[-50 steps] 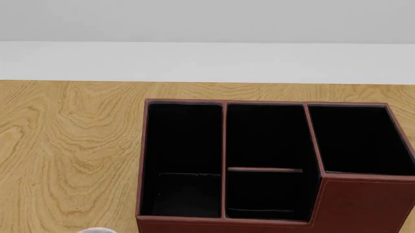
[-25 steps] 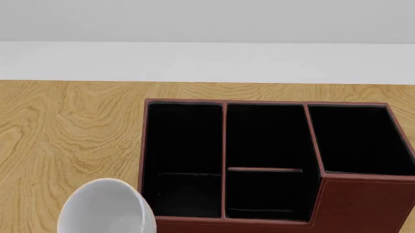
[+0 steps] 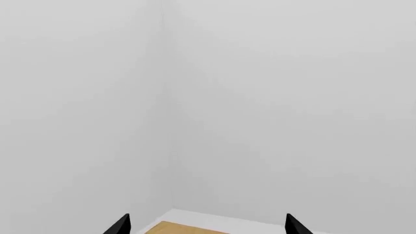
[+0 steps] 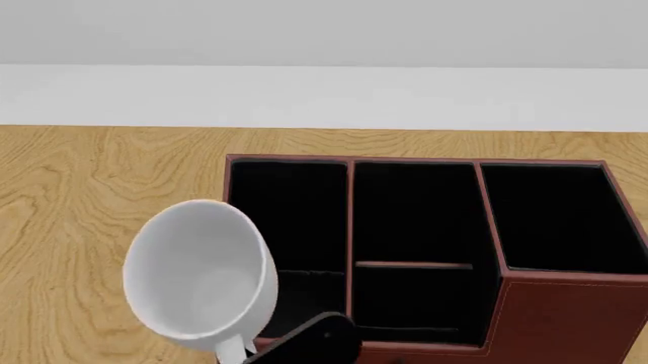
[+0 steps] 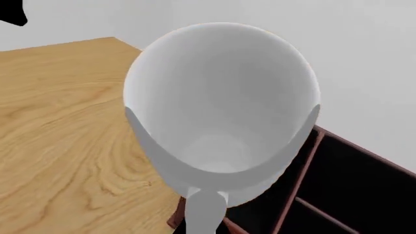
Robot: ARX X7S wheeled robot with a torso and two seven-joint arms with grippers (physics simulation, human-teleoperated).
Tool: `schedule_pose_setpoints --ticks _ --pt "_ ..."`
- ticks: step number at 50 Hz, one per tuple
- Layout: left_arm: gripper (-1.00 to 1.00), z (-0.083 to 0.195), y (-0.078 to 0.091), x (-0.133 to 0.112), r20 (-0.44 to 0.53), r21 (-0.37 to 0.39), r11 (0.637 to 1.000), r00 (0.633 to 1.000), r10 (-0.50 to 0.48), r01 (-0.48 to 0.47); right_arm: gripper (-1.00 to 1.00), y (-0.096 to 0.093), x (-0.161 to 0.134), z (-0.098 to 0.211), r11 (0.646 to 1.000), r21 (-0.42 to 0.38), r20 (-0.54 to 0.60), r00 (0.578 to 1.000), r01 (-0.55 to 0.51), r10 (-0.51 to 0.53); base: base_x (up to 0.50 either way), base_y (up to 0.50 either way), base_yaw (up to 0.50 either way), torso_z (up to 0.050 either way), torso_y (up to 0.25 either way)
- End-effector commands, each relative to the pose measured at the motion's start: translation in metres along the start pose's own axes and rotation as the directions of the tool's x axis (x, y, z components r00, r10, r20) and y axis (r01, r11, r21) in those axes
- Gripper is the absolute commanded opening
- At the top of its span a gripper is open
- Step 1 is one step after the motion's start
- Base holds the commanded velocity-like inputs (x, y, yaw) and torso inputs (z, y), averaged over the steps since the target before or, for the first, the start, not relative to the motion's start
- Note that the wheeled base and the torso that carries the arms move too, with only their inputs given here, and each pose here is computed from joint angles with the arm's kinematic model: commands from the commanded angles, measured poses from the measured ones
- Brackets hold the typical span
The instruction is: Pick up the white mug and place it to the right of the caddy.
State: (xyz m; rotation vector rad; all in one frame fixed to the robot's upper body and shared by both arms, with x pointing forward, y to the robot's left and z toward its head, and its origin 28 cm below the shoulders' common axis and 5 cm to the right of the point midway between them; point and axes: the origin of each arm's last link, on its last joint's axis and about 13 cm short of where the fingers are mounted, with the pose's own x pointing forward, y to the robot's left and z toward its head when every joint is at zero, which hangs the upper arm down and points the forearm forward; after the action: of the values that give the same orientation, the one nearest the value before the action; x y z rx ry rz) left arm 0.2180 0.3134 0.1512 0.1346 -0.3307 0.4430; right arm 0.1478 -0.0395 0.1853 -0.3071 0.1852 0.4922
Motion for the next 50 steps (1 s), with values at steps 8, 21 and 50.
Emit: schedule_pose_setpoints --ticks 8,21,50 --pt "1.00 0.000 0.000 0.000 -0.001 0.000 1.000 1.000 0.002 -0.002 -1.00 -0.027 0.002 0.019 0.997 0.026 0.034 0.996 0.076 -0.077 0.00 0.00 0.00 0.000 0.000" --pt "1.00 -0.002 -0.001 0.000 0.000 0.007 1.000 1.000 -0.001 0.001 -1.00 -0.046 0.003 0.028 0.990 0.063 0.043 0.991 0.127 -0.130 0.00 0.00 0.00 0.000 0.001" --pt "1.00 -0.002 -0.002 0.001 -0.003 0.005 1.000 1.000 -0.003 0.003 -1.00 -0.078 -0.011 0.045 0.966 0.116 0.043 0.971 0.230 -0.236 0.00 0.00 0.00 0.000 0.000"
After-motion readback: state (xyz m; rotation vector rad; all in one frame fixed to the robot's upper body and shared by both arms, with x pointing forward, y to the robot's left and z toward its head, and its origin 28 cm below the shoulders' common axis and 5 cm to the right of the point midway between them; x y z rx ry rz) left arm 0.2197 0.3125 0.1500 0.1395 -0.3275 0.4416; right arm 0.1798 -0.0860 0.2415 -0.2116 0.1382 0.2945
